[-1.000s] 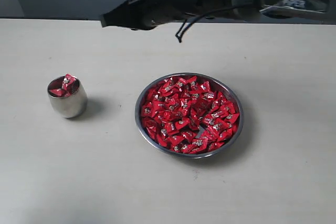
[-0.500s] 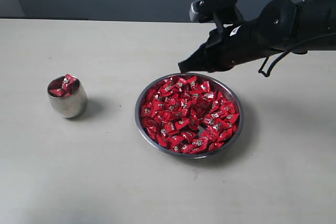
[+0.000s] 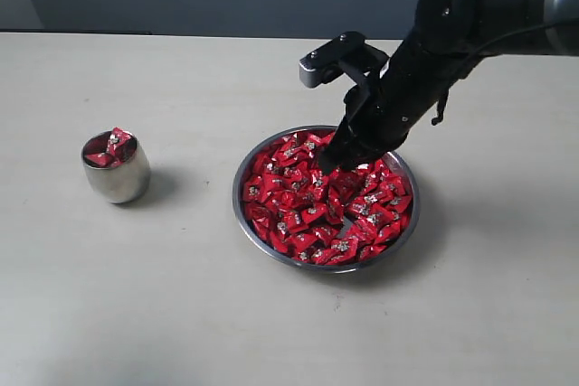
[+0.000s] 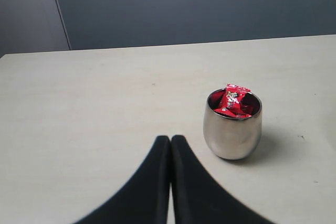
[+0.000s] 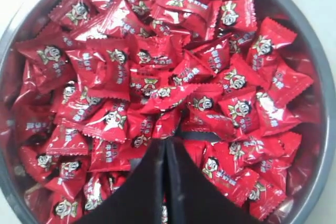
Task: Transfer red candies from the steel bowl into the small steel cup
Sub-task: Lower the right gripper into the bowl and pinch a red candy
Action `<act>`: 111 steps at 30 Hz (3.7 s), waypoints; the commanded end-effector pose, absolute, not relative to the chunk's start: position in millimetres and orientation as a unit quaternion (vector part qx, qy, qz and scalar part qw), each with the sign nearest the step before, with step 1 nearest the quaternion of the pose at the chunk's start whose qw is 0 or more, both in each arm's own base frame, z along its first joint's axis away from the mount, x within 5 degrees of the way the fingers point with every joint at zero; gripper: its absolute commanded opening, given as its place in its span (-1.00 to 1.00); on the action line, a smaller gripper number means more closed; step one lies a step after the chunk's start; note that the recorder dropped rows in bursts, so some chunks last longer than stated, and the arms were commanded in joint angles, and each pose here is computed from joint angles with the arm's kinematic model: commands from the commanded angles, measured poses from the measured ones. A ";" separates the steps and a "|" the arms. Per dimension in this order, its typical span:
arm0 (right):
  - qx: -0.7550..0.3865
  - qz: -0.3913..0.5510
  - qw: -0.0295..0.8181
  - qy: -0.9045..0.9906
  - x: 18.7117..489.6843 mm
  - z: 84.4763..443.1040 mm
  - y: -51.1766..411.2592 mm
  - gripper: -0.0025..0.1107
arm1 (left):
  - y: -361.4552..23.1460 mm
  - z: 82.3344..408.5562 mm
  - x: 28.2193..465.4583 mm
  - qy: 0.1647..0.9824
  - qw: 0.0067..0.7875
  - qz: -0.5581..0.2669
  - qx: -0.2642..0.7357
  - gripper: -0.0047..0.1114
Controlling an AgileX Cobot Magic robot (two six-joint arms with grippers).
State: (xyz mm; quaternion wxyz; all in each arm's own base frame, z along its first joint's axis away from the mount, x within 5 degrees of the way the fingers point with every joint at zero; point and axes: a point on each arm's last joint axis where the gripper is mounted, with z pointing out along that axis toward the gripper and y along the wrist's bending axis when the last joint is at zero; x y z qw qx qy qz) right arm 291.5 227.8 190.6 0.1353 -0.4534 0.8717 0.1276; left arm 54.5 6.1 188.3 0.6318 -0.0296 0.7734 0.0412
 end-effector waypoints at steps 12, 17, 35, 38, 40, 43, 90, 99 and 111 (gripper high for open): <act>-0.487 0.034 0.110 0.866 318.4 180.2 226.1 -0.97 | 5.7 187.5 54.4 0.773 0.633 0.039 -0.028 -0.91; -0.576 0.037 0.115 0.809 317.3 180.5 228.5 -0.97 | 5.7 187.5 54.4 0.773 0.633 0.039 -0.028 -0.91; -0.760 0.010 0.104 0.641 327.6 165.4 235.1 -0.97 | 5.7 187.5 54.4 0.773 0.633 0.039 -0.028 -0.91; -0.729 0.011 0.122 0.674 329.7 166.5 238.5 -0.97 | 5.7 187.5 54.4 0.773 0.633 0.039 -0.028 -0.91; -0.707 0.016 0.121 0.697 329.5 169.2 240.8 -0.93 | 5.7 187.5 54.4 0.773 0.633 0.039 -0.028 -0.91; -0.701 0.023 0.110 0.705 326.5 168.7 241.2 -0.59 | 5.7 187.5 54.4 0.773 0.633 0.039 -0.028 -0.91; -0.715 0.014 0.072 0.696 326.5 127.2 249.4 -0.45 | 5.7 187.5 54.4 0.773 0.633 0.039 -0.028 -0.91; -0.712 0.009 0.072 0.698 327.3 127.3 248.7 -0.97 | 5.7 187.5 54.4 0.773 0.633 0.039 -0.028 -0.91; -0.706 0.003 0.101 0.701 325.3 157.6 246.7 -0.97 | 5.7 187.5 54.4 0.773 0.633 0.039 -0.028 -0.91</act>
